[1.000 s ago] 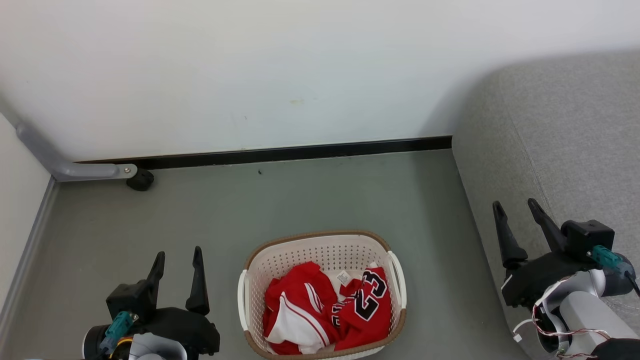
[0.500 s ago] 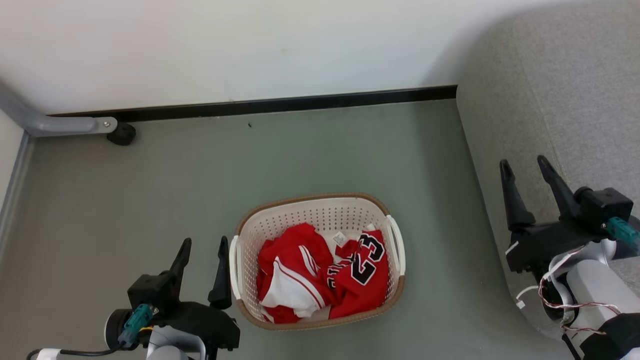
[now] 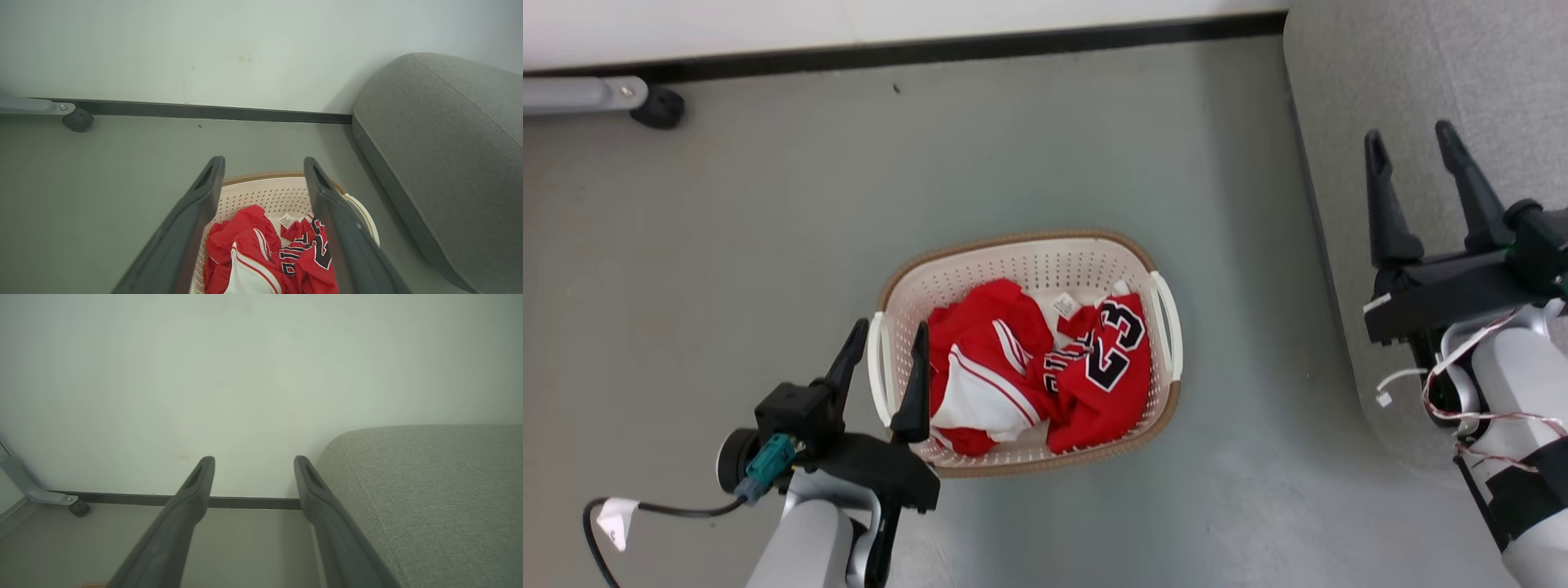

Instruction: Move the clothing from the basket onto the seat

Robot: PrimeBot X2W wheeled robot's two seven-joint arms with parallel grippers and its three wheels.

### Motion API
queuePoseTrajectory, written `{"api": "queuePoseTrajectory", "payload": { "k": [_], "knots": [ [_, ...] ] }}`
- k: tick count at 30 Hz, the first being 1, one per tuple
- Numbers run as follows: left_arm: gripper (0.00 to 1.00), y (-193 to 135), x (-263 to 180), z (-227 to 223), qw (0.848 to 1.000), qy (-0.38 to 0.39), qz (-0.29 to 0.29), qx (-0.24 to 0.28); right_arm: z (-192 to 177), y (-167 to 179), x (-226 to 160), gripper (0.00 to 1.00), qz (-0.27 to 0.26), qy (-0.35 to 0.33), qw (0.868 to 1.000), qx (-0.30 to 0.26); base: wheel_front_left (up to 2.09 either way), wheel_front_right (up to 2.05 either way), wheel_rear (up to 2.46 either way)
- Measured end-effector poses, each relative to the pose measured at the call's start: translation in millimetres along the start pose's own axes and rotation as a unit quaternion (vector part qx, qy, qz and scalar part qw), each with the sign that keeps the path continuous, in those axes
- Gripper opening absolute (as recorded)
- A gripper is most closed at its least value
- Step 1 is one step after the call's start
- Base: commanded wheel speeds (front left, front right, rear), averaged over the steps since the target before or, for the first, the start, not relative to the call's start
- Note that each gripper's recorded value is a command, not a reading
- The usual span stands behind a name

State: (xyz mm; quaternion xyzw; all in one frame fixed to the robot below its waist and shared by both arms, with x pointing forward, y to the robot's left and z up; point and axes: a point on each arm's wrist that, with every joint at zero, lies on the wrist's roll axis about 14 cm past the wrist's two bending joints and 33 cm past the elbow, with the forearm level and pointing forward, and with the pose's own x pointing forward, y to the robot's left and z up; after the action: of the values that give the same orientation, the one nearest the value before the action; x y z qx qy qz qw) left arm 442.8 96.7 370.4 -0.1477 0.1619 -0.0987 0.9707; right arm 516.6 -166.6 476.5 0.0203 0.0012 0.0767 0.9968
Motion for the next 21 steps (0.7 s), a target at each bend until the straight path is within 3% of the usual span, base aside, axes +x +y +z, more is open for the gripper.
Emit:
{"api": "queuePoseTrajectory", "payload": {
  "k": [16,21],
  "knots": [
    [1.0,-44,65,-70,0.991,0.09,-0.1,-0.008,-35,-11,38,1.0,0.0,0.0,1.0,-0.006,0.0,0.0,0.0],
    [1.0,-41,88,-93,0.987,0.124,-0.102,-0.013,-41,-12,51,1.0,0.005,-0.009,1.0,-0.015,0.0,0.0,0.0]
  ]
}}
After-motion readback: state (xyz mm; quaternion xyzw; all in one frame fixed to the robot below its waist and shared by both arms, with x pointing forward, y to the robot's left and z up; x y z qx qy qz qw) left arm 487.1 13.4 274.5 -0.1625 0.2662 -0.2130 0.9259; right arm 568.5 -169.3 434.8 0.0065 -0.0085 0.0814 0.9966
